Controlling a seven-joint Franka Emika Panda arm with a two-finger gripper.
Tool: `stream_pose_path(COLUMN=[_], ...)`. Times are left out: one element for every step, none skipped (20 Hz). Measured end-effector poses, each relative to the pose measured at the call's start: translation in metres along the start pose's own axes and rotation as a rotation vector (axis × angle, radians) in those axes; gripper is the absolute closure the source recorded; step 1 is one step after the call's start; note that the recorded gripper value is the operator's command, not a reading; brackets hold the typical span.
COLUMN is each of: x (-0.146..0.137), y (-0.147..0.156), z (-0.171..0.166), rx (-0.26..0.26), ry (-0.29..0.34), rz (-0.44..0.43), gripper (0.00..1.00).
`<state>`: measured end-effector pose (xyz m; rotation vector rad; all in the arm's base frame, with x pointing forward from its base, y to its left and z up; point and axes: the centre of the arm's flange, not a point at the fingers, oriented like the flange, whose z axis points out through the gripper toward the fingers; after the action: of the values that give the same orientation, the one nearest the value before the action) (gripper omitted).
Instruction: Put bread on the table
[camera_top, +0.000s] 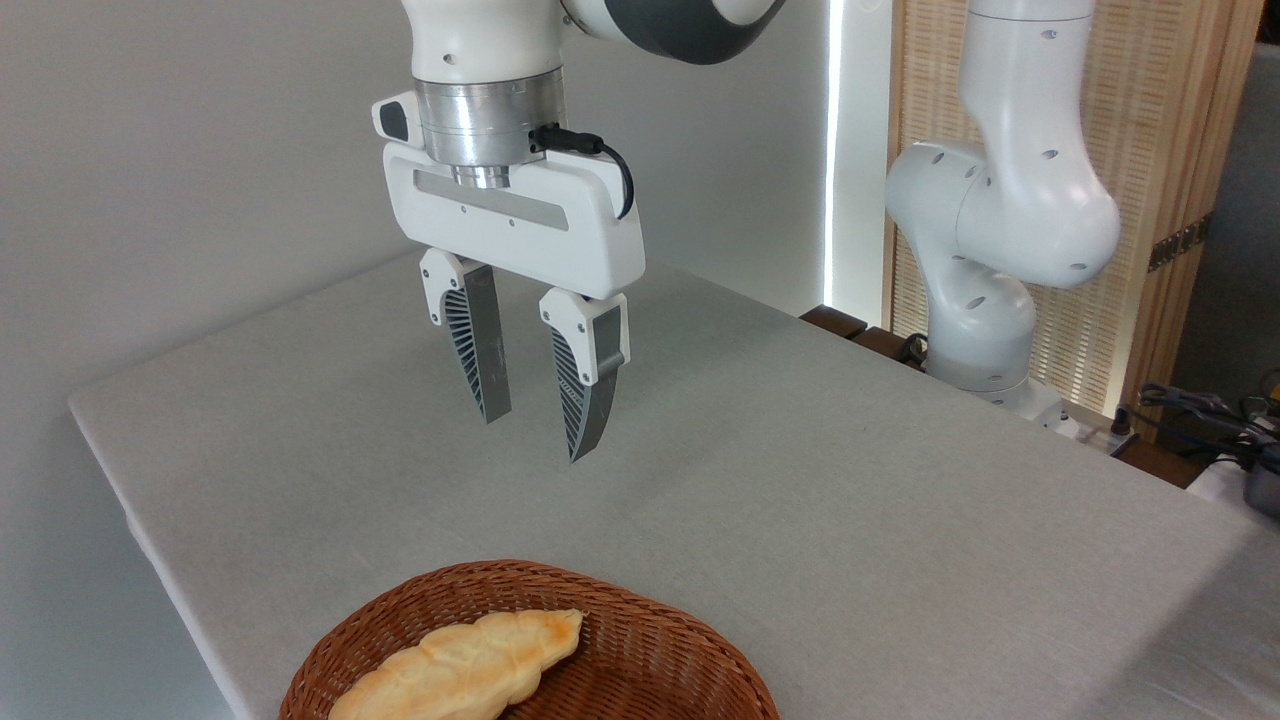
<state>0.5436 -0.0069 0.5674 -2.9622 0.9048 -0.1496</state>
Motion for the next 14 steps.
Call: stream_pose_path(x=[-0.0008, -0.0007, -0.0001, 0.0004, 0.0011, 0.0015, 0.002, 0.0023, 0.0026, 0.0027, 0.0027, 0.0027, 0.0027, 0.0027], y=[-0.0012, -0.001, -0.0004, 0.0001, 0.0008, 0.0012, 0.0018, 0.002, 0.0024, 0.0025, 0.0025, 0.0025, 0.0025, 0.0025], z=[-0.0001, 0.0, 0.0005, 0.0008, 0.0015, 0.0019, 0.0024, 0.0026, 0.0028, 0.0028, 0.0028, 0.0028, 0.0028, 0.0028], rx=[-0.001, -0.001, -0.002, -0.003, -0.004, -0.004, -0.005, -0.005, -0.005, -0.005, -0.005, -0.005, -0.006, -0.006], ry=[0.001, 0.001, 0.0, 0.0, -0.001, -0.001, -0.002, -0.002, -0.003, -0.003, -0.003, -0.003, -0.003, -0.003], rz=[-0.008, -0.007, -0.006, -0.005, -0.003, -0.002, -0.001, -0.001, 0.0, 0.001, 0.0, 0.001, 0.0, 0.0], gripper=[0.0, 0.0, 0.0, 0.0, 0.0, 0.0, 0.0, 0.0, 0.0, 0.0, 0.0, 0.0, 0.0, 0.0])
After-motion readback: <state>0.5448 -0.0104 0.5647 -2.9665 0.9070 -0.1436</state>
